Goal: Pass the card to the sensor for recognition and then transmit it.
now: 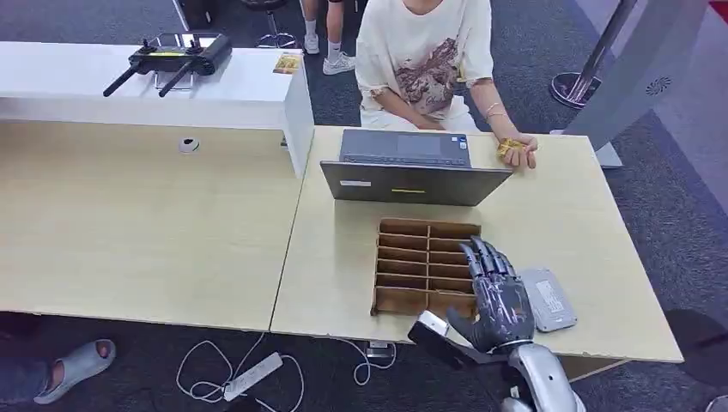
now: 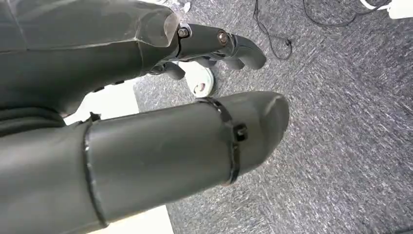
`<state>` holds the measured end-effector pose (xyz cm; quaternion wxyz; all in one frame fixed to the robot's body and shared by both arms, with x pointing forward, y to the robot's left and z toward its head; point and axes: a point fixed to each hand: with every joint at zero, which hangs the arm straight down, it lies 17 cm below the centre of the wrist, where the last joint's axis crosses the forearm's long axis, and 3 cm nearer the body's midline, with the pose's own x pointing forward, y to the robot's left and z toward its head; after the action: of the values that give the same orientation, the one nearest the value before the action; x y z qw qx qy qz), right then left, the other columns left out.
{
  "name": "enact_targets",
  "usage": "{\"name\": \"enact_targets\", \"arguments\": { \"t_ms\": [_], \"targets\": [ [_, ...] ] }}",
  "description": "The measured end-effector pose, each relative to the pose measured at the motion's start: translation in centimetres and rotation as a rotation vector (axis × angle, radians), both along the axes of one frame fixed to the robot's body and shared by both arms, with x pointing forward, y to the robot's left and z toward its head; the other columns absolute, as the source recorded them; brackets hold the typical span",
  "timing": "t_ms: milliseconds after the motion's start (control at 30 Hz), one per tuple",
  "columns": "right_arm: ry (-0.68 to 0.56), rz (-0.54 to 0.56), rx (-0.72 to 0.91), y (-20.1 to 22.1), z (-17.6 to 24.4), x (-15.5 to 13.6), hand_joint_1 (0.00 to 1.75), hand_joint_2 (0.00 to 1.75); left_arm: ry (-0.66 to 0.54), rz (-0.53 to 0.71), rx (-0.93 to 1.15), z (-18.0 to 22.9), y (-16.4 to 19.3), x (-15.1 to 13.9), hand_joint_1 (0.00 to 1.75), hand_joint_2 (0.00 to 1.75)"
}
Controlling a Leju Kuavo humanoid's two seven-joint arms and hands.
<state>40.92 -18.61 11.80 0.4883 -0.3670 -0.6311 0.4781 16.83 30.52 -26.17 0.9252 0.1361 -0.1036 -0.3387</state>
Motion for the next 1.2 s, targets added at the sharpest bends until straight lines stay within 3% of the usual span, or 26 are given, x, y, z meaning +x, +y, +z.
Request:
{"name": "enact_targets", "arguments": {
  "t_ms": [100, 200, 367, 600, 833, 1200],
  "targets": [
    [-0.002, -0.001, -0.002, 0.1, -0.1, 0.3, 0.33, 1.75, -0.001, 0.005, -0.003, 0.0, -0.1, 0.0, 0.00, 0.00],
    [-0.001, 0.002, -0.006, 0.2, -0.2, 0.5, 0.16, 1.75, -0.003, 0.005, -0.004, 0.0, -0.2, 0.1, 0.00, 0.00],
    [0.010, 0.005, -0.006, 0.2, -0.7, 0.5, 0.30, 1.75, -0.014, -0.004, 0.001, 0.1, -0.1, 0.3, 0.00, 0.00],
    [0.029, -0.012, 0.002, 0.0, -1.4, 0.0, 0.23, 1.75, -0.019, -0.044, 0.009, 0.2, -0.5, 0.7, 0.00, 0.00],
    [0.048, -0.025, 0.001, -0.2, -2.0, -1.2, 0.42, 1.75, -0.019, -0.066, 0.012, 0.4, -0.6, 1.4, 0.00, 0.00],
    [0.059, -0.049, -0.047, -0.6, -2.6, -1.4, 0.49, 1.75, -0.015, -0.083, 0.019, 0.6, -0.8, 2.0, 0.00, 0.00]
  ]
}}
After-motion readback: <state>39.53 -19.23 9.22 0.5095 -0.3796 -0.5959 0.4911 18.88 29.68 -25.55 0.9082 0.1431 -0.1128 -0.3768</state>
